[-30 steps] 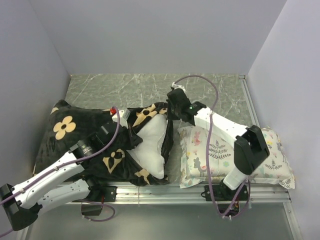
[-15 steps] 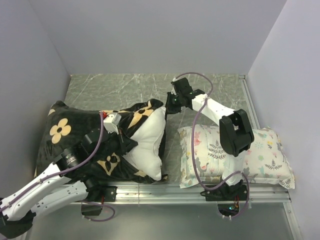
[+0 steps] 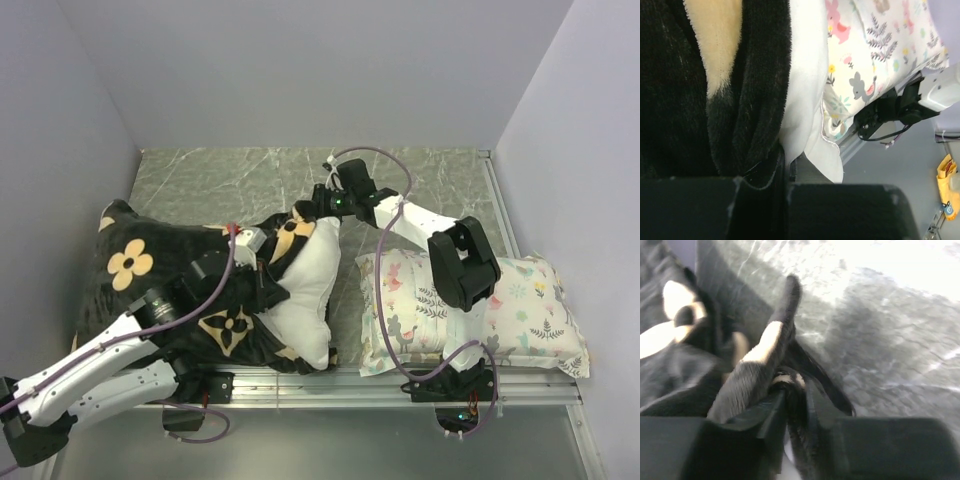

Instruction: Remove the pillowcase from the pillow

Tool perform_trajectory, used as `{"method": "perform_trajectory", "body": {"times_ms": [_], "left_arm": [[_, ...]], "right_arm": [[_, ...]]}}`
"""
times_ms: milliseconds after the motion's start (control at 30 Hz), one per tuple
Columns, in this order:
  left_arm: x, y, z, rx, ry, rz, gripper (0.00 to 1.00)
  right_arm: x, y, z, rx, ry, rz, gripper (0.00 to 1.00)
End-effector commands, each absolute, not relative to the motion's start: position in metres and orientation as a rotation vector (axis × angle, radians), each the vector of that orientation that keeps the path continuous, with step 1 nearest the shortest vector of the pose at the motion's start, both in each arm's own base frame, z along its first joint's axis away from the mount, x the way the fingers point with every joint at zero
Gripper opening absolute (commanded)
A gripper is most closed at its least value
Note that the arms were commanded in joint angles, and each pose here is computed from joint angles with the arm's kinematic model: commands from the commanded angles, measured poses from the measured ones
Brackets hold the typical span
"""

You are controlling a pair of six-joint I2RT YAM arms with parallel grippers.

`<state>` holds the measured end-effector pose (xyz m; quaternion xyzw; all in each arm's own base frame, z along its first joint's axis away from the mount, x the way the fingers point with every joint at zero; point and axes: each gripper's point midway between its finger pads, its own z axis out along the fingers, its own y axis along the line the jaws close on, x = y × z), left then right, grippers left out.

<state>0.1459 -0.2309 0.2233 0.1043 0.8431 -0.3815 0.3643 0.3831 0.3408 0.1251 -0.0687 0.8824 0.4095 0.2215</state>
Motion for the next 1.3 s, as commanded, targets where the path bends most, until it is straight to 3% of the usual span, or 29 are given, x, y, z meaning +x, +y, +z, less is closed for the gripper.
{"method": "perform_trajectory", "body": {"times_ms": [0, 100, 233, 500, 700, 867, 1100, 1267], "left_arm": [[0.124, -0.263, 0.249, 0.408, 2.087, -1.214, 0.01], [0.137, -0.266, 0.243, 0.365, 2.103, -1.161, 0.00], [0.156, -0.264, 0.233, 0.258, 2.143, -1.062, 0.02], [0.178, -0.253, 0.234, 0.103, 2.125, -0.957, 0.38], [0.184, -0.254, 0.238, 0.094, 2.112, -0.939, 0.52], [0.195, -0.254, 0.248, 0.059, 2.088, -0.902, 0.61], [0.208, -0.271, 0.289, 0.051, 1.989, -0.969, 0.63], [0.211, -0.280, 0.312, 0.064, 1.942, -1.016, 0.63]], "right_arm": [[0.403, 0.351, 0.185, -0.252, 2.169, 1.232, 0.42], [0.407, 0.343, 0.192, -0.247, 2.168, 1.214, 0.56], [0.423, 0.326, 0.207, -0.200, 2.176, 1.081, 0.67], [0.443, 0.270, 0.201, 0.031, 2.283, 0.725, 0.76], [0.432, 0.247, 0.225, 0.072, 2.226, 0.747, 0.77], [0.396, 0.234, 0.251, 0.053, 2.142, 0.788, 0.78], [0.310, 0.235, 0.215, -0.023, 2.123, 0.887, 0.84], [0.278, 0.242, 0.205, -0.075, 2.098, 0.968, 0.88]]}}
